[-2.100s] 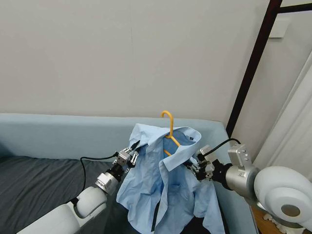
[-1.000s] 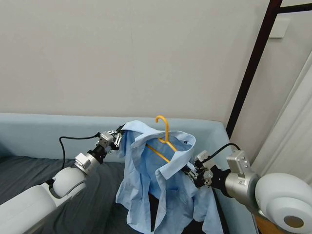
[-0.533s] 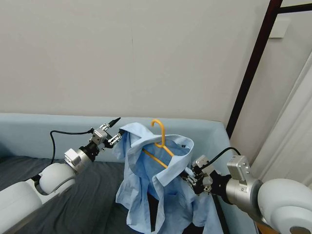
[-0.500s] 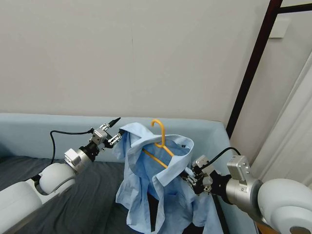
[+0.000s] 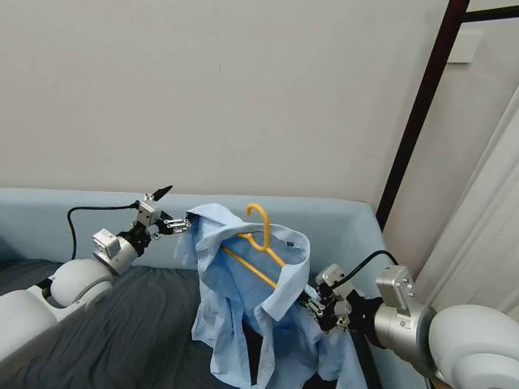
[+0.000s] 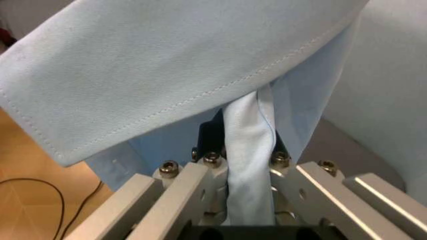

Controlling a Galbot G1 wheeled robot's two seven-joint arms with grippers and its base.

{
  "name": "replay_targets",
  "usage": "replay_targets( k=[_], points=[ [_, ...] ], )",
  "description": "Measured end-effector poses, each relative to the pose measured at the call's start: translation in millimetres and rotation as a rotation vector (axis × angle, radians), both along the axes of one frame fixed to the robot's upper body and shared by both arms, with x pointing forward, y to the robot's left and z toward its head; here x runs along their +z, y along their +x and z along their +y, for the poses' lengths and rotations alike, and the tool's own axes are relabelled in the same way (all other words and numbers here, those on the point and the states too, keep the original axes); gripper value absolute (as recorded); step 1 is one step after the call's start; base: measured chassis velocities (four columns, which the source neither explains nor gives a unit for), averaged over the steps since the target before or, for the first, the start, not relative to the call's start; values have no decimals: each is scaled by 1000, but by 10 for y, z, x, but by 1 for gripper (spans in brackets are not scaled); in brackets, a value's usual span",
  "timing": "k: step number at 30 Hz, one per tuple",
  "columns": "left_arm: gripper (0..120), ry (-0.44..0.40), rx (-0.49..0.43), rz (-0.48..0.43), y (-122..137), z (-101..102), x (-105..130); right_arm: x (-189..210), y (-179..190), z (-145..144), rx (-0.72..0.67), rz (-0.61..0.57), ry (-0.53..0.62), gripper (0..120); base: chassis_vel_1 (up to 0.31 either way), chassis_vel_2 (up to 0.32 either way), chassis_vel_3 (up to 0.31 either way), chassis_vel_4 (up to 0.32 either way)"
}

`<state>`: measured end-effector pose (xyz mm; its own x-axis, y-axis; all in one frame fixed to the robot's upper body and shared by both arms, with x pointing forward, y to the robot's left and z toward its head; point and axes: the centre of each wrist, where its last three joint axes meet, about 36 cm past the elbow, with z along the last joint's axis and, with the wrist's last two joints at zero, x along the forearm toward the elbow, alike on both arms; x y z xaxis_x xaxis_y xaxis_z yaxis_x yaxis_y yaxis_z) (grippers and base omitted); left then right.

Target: Pick up the clothes from the sofa and hang them on the clothes hanger.

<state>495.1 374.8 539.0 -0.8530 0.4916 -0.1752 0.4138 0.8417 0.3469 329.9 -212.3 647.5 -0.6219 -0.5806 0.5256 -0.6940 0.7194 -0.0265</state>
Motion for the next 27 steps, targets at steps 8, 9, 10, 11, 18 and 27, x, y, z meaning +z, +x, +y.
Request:
replay_targets(
  k=[8,9,10,11,18,27],
  points=[
    [100,-20,-162,-57,-133,-36,26,22,31,-13,-6,-6,-6,2,0,0,0,0],
    [100,-20,-162,-57,-133,-36,26,22,31,-13,-6,-6,-6,2,0,0,0,0],
    [100,-16,-195,-65,-132,-1,38,24,39,-16,-8,-6,-6,2,0,0,0,0],
    [100,-14,-214,-71,-125,34,43,28,51,-17,-9,-5,-5,2,0,0,0,0],
    [100,-3,-268,-99,-165,103,5,21,177,-44,-36,2,4,2,0,0,0,0],
    [100,45,-367,-133,-177,143,-25,4,242,-78,-60,7,2,2,0,0,0,0]
  ],
)
